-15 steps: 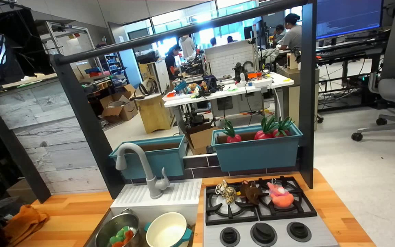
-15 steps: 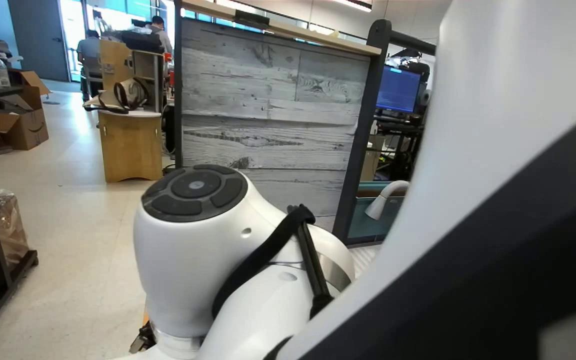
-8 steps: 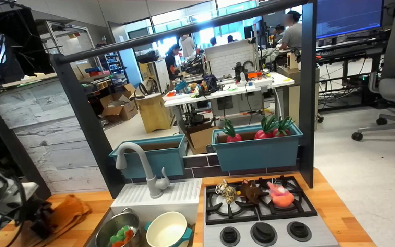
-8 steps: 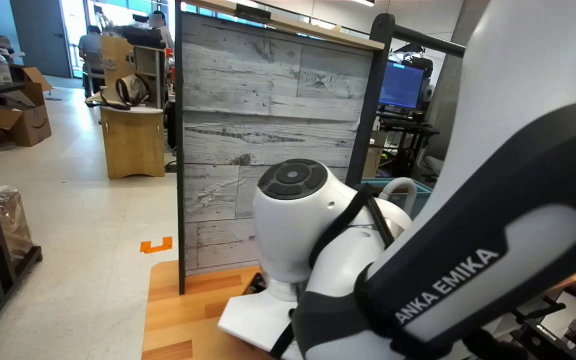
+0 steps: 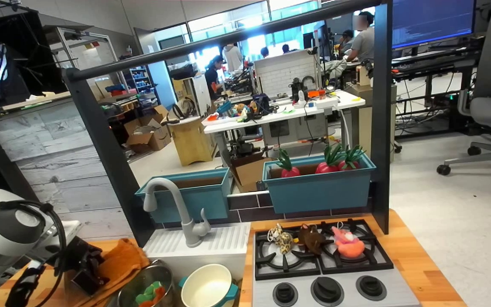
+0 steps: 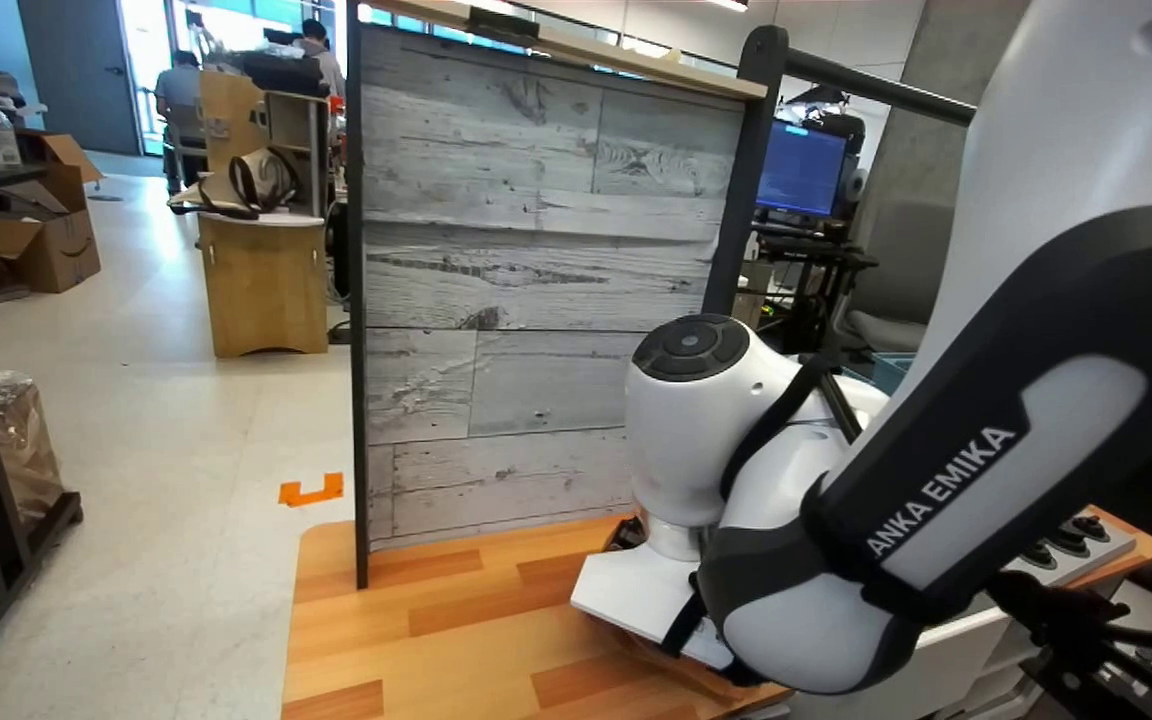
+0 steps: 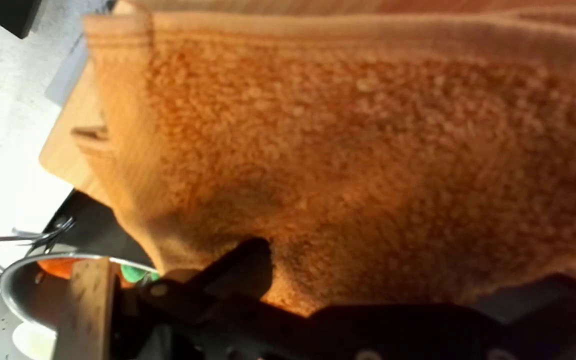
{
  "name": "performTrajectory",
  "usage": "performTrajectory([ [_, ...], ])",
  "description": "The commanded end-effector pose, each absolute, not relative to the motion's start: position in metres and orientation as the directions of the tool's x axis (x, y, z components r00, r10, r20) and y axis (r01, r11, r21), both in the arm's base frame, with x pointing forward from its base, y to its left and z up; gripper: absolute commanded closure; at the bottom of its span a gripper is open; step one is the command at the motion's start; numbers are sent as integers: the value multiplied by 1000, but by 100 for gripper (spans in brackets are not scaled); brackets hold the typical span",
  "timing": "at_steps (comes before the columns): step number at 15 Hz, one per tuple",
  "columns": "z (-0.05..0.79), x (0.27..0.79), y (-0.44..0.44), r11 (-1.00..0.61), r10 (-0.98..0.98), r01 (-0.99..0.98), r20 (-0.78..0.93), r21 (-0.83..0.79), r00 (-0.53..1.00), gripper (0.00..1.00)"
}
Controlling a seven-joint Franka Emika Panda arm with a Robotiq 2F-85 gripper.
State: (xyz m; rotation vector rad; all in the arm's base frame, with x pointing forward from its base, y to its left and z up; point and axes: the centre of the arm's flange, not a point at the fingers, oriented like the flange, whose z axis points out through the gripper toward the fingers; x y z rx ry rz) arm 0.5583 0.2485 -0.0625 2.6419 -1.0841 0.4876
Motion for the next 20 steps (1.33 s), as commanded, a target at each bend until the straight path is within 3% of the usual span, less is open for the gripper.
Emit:
performTrajectory([
  [1,-73,518,324,-806,-543,-588,309,68,781,0],
  [5,-41,496,409,-873,-486,-475,261,-108,834,0],
  [7,-31,508,416,-846,-532,-508,233,-159,814,0],
  [15,-41,563,255,-586,-801,-803,225,-104,555,0],
  [20,10,551,292,-732,-681,-655,182,-189,709,0],
])
